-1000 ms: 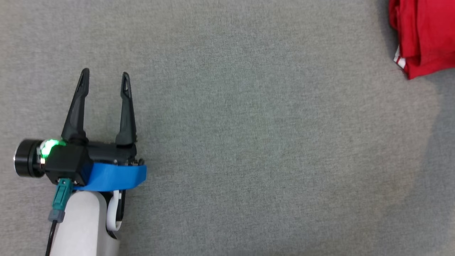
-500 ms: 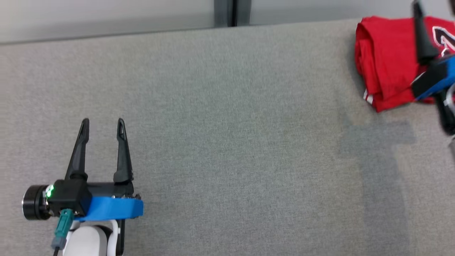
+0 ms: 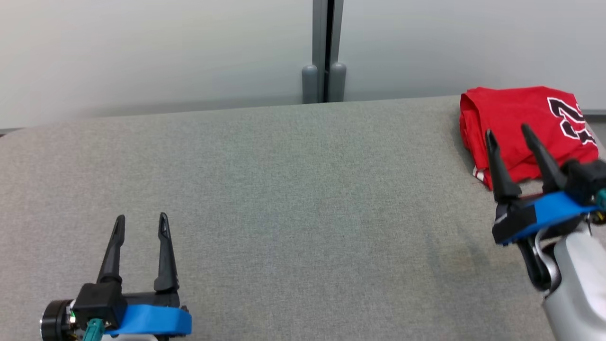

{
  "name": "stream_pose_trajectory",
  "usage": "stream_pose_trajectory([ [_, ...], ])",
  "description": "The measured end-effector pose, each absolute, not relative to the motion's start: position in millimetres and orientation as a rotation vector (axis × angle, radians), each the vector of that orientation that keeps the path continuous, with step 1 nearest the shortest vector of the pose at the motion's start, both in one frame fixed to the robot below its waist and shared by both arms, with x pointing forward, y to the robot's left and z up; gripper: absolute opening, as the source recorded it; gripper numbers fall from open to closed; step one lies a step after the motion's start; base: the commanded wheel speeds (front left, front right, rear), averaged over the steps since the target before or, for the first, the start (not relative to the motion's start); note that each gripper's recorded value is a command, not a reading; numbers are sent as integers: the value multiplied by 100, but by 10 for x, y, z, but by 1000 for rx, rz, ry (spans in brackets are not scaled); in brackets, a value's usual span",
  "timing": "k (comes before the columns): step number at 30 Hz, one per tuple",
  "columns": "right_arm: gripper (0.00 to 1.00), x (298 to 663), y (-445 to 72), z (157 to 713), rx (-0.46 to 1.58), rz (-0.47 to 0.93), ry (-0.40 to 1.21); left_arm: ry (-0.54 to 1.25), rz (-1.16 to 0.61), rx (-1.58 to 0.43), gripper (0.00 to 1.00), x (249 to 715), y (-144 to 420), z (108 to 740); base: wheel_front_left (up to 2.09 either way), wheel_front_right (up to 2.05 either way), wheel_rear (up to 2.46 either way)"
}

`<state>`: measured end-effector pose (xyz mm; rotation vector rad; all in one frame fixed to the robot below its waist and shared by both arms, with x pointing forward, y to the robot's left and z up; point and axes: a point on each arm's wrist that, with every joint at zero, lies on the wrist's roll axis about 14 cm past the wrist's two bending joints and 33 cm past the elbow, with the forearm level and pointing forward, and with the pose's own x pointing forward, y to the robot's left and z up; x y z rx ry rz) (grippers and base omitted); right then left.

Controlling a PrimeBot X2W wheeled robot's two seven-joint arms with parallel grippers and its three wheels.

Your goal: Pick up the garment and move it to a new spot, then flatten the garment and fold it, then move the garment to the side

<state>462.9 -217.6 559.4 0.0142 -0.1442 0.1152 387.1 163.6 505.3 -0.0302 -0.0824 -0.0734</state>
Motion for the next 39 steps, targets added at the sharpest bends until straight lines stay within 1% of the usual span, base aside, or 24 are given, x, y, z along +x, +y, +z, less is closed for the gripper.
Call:
stream_pose_trajectory([
  [11,100,3964,-2029,5262,74,100,-109,-70,-42,-40,100,3577,1733,5024,0,0,0],
  [17,100,3725,-1971,5197,86,88,-109,-54,-36,-44,100,3497,1761,4972,0,0,0],
  [28,100,3531,-1873,5193,92,76,-96,-38,-25,-47,100,3462,1801,4917,0,0,0],
  [39,100,3530,-1848,5181,103,63,-79,-24,-6,-46,100,3471,1865,4874,0,0,0],
])
